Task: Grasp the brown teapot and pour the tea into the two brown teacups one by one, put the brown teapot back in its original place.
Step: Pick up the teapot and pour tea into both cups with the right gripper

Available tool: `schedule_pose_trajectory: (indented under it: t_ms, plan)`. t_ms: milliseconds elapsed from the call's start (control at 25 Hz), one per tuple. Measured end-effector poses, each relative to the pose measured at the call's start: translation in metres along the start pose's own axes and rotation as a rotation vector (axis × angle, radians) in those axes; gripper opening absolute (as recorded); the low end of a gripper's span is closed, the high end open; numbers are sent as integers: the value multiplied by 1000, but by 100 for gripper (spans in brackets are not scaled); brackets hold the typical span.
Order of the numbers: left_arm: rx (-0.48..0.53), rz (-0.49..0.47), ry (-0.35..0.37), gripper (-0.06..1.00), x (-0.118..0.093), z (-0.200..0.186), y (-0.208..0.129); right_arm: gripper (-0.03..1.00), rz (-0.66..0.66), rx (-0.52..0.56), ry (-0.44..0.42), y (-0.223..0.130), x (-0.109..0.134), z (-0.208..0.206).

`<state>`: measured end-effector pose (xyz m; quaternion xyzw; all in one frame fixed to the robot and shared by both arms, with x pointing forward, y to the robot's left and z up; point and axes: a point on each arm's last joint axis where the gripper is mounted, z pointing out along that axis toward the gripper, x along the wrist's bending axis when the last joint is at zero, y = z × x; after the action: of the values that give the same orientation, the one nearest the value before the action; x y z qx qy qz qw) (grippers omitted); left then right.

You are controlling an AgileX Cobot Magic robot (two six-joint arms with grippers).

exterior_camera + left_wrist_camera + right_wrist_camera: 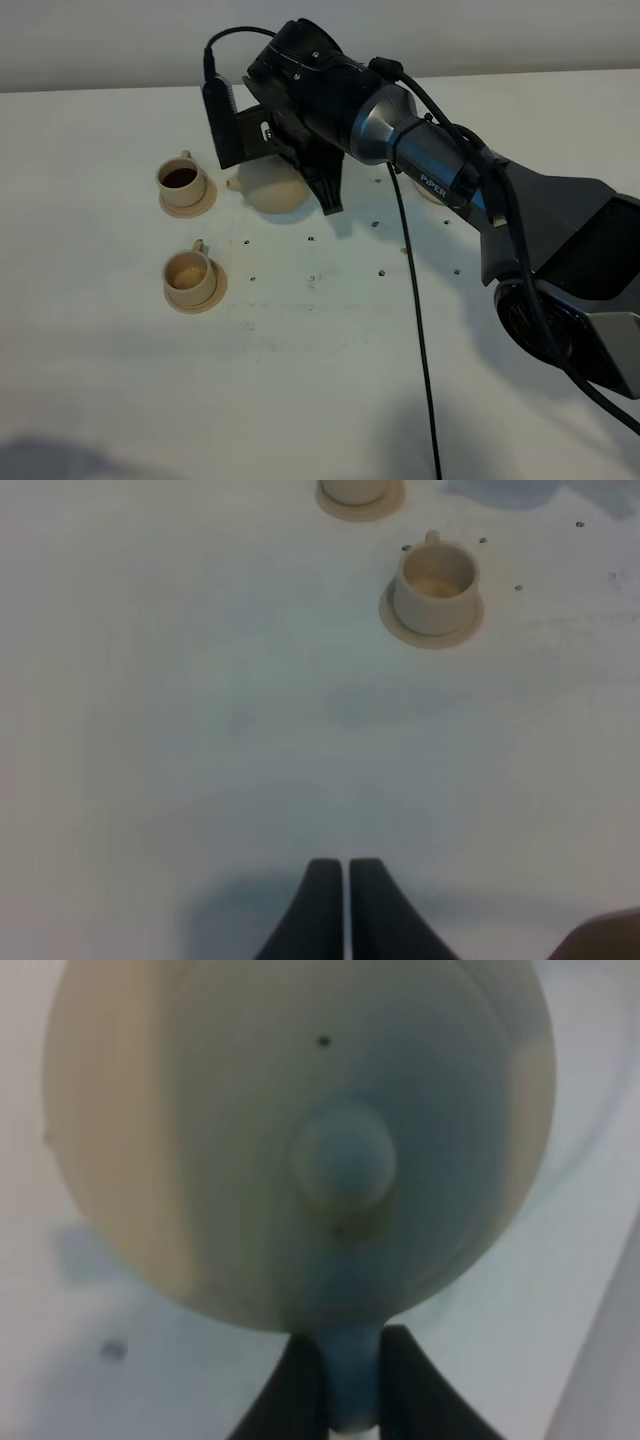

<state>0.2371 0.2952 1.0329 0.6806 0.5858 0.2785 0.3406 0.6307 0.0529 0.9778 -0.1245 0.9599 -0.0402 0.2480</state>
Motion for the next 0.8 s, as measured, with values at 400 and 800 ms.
schedule_pose_trajectory:
  t_ms: [400,800]
  plan:
    - [0,0,0,-2,0,0,0,11,89,-41,-67,-1,-8,-52]
    - [0,0,0,-2,0,0,0,11,148,-85,-27,27,12,-63]
